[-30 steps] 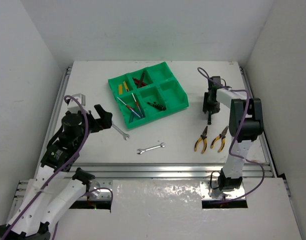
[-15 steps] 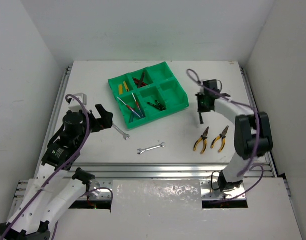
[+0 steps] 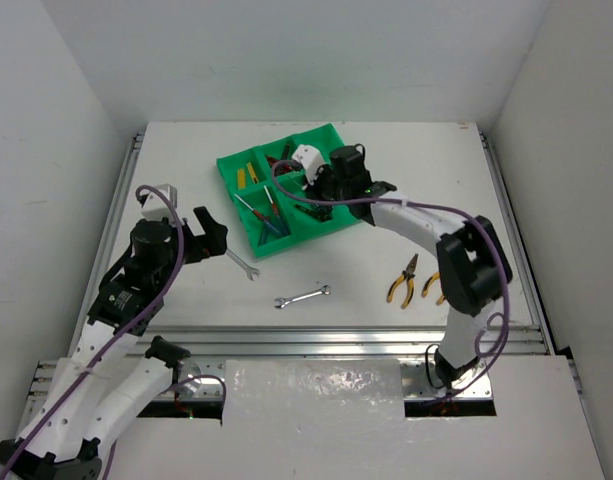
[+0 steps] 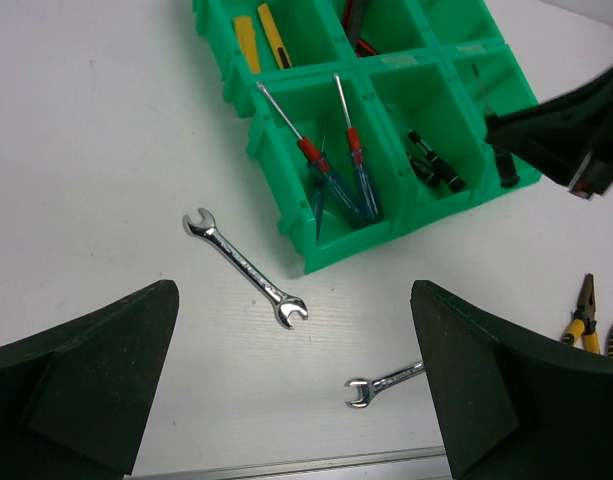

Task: Sort the tools into containers

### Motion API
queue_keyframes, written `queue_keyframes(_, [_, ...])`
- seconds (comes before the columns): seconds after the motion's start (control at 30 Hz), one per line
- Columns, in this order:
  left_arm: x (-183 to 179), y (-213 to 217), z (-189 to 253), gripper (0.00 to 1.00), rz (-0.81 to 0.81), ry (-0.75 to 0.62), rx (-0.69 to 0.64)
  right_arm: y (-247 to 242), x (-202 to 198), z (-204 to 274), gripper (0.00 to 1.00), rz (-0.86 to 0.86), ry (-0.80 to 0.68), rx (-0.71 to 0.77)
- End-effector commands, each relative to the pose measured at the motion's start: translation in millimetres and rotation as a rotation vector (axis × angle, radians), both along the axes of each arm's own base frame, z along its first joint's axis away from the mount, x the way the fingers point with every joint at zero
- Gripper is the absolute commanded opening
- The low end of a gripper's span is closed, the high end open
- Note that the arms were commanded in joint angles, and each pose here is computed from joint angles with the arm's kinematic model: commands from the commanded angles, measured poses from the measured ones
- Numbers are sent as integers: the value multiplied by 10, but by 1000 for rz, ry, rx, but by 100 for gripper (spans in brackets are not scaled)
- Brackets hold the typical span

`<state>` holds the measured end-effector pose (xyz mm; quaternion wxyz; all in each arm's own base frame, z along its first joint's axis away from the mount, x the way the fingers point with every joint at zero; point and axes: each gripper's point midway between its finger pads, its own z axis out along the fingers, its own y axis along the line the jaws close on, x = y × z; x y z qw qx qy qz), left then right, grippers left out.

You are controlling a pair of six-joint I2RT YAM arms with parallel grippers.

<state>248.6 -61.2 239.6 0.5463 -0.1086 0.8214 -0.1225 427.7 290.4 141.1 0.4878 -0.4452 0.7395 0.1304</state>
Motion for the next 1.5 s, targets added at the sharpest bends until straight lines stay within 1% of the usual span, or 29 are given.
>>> queue_keyframes(0.0, [47,27,117,100,10,-52,-5,264,253,266,0,110,-92,8])
queue_keyframes(0.03, [45,30,114,100,11,-53,-5,280,284,221,2,109,-71,-4])
queue_keyframes(0.1, [46,34,121,100,13,-56,-6,302,365,127,17,92,-24,-30])
queue_keyframes(0.13, [45,32,121,100,11,-55,-6,275,375,80,28,77,-9,-46])
queue_keyframes(0.17, [45,29,127,100,10,-57,-7,248,387,96,41,58,-11,-50])
queue_keyframes(0.2, [47,30,124,100,9,-55,-6,208,387,110,48,34,-11,-53])
queue_keyframes(0.23, [48,27,120,100,8,-55,-6,155,364,178,64,15,-27,-51])
queue_keyframes(0.27, [50,24,116,100,6,-54,-5,119,370,131,64,-4,-25,-61])
queue_keyframes(0.3, [49,22,116,100,5,-53,-5,69,358,271,74,-26,-47,-54])
queue_keyframes(0.37, [48,23,112,100,5,-52,-5,-6,310,352,84,-59,-46,-50])
queue_keyframes(0.4, [48,24,119,100,5,-55,-6,-37,279,490,97,-84,-47,-27])
queue_keyframes(0.43, [47,29,130,100,8,-58,-6,-136,254,491,99,-135,-23,-45])
queue_keyframes(0.47, [44,35,131,100,11,-58,-7,-205,232,521,99,-185,-3,-41])
queue_keyframes(0.5, [38,45,139,100,16,-61,-7,-296,206,587,99,-294,50,20])
queue_keyframes(0.57, [32,68,144,100,27,-65,-8,-590,123,436,99,-489,133,3])
queue_keyframes(0.7, [31,64,137,100,26,-64,-8,-875,-179,119,99,-621,271,-18])
queue_keyframes(0.73, [32,58,133,100,23,-62,-9,-948,-253,131,99,-635,276,-12])
queue_keyframes(0.77, [32,56,133,100,21,-62,-8,-1123,-347,-38,99,-691,288,-50])
queue_keyframes(0.8, [31,49,133,100,18,-60,-9,-1249,-385,-78,99,-731,300,-45])
queue_keyframes(0.83, [32,55,140,100,21,-63,-10,-1331,-459,-29,98,-738,300,-32])
queue_keyframes(0.87, [30,56,144,100,21,-64,-10,-1483,-615,-219,98,-769,342,-61])
queue_keyframes(0.9, [24,61,148,100,23,-68,-10,-1658,-660,-256,98,-858,377,-18])
queue_keyframes(0.93, [23,56,162,100,22,-72,-13,-1823,-845,-341,98,-914,427,-15])
queue_keyframes(1.0, [20,56,158,100,20,-73,-13,-2021,-952,-402,95,-1017,472,44])
queue_keyframes(1.1, [29,39,150,100,11,-68,-14,-2206,-1092,-475,94,-1107,461,42])
queue_keyframes(1.23, [35,36,138,100,9,-63,-12,-2400,-1389,-749,95,-1229,524,-17])
queue_keyframes(1.3, [36,30,135,100,6,-61,-13,-2354,-1501,-932,94,-1241,567,31])
queue_keyframes(1.4, [41,5,129,100,-8,-59,-13,-2268,-1470,-1029,81,-1233,572,115])
queue_keyframes(1.47, [45,-7,118,100,-15,-54,-12,-2346,-1472,-1113,77,-1297,563,103])
